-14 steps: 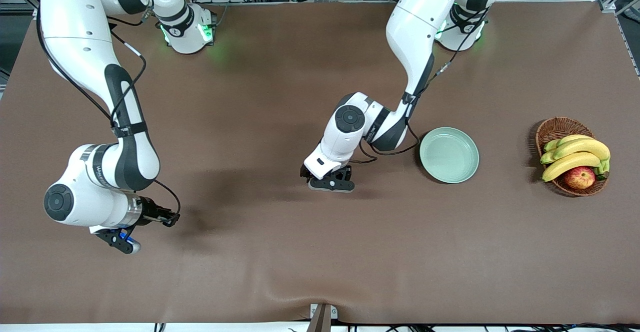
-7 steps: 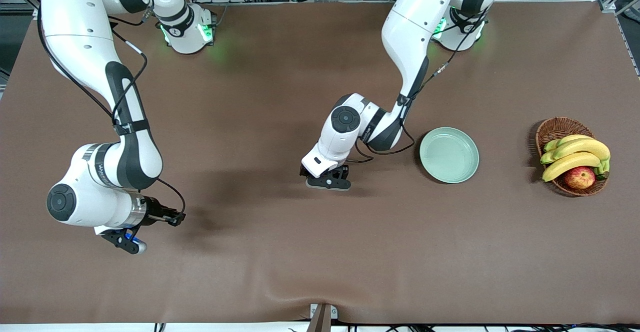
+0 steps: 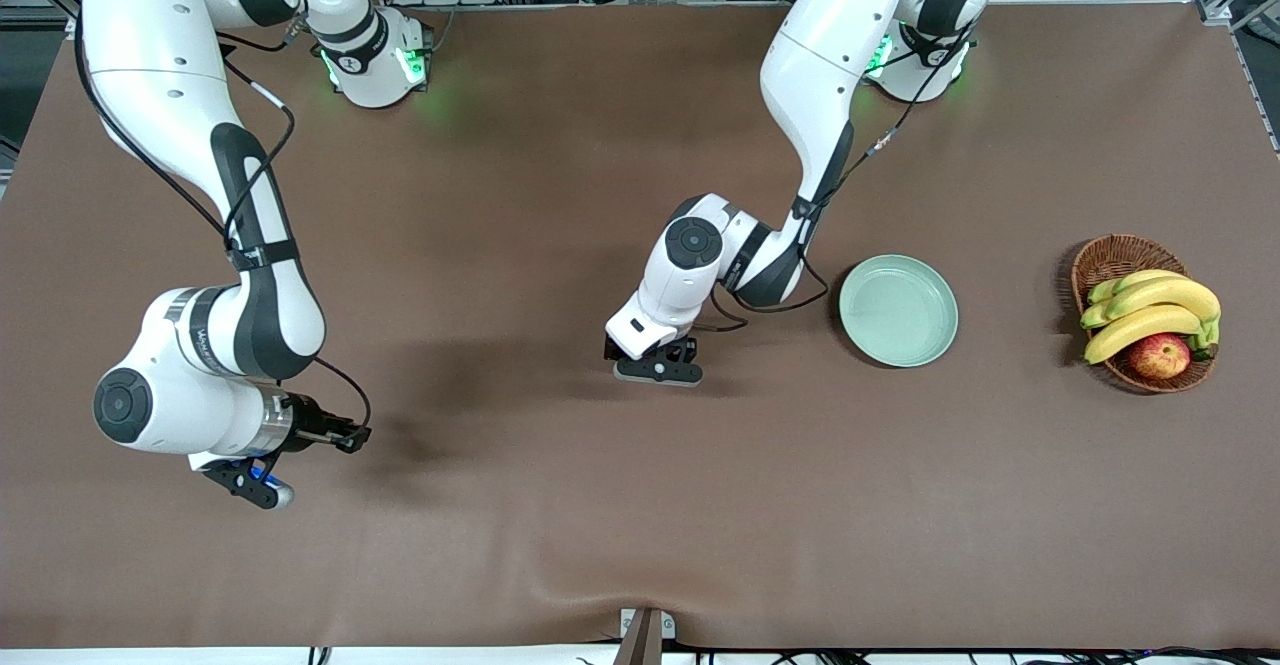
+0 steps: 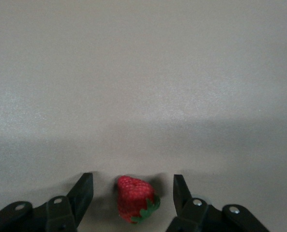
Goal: Collect all strawberries into plate
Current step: 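Close the left gripper on the strawberry set down mid-table, then drop the strawberry on the plate while the right gripper sets another down, then grasp the mid-table strawberry with the left gripper while the right grasps another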
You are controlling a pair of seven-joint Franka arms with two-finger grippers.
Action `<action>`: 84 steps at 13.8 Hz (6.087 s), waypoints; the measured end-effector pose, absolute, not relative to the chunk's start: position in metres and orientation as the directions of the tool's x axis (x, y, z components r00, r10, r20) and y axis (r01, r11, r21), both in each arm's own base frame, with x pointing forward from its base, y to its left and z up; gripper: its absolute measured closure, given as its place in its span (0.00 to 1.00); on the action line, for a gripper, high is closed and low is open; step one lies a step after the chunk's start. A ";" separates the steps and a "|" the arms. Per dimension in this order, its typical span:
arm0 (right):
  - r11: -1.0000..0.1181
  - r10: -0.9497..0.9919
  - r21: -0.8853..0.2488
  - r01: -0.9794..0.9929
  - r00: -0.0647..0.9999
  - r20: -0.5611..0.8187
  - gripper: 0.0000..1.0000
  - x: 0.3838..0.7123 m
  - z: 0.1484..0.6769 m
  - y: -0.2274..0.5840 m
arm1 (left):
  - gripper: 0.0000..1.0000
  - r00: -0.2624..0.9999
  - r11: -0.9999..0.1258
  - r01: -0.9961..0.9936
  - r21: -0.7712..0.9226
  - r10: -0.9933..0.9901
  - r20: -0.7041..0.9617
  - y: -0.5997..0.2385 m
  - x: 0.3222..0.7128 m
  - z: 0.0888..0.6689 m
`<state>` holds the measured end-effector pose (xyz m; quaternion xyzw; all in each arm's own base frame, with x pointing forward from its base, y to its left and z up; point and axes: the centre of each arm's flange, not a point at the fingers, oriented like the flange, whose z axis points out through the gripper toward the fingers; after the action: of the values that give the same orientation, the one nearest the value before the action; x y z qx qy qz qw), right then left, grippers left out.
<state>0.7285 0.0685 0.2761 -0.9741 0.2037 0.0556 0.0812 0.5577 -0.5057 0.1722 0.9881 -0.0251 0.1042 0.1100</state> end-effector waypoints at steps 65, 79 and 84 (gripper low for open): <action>-0.855 -0.468 -0.287 -0.433 0.882 0.063 0.00 0.713 0.262 0.337 | 0.00 0.993 -0.994 -0.113 0.012 -0.112 0.033 -0.189 0.608 0.314; -0.946 -0.324 0.006 -0.324 0.946 -0.025 0.00 0.716 0.297 -0.057 | 0.00 0.984 -0.989 -0.112 0.099 -0.096 0.153 -0.370 0.628 0.296; -0.986 -0.169 -0.002 -0.169 0.984 -0.057 0.00 0.684 0.275 -0.181 | 0.00 0.962 -0.979 -0.134 0.154 -0.092 0.257 -0.407 0.623 0.263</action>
<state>0.6841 -0.1814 0.2751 -0.9960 0.0847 0.0285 0.0033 0.6232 -0.4070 0.2626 0.9868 -0.0573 0.1254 0.0854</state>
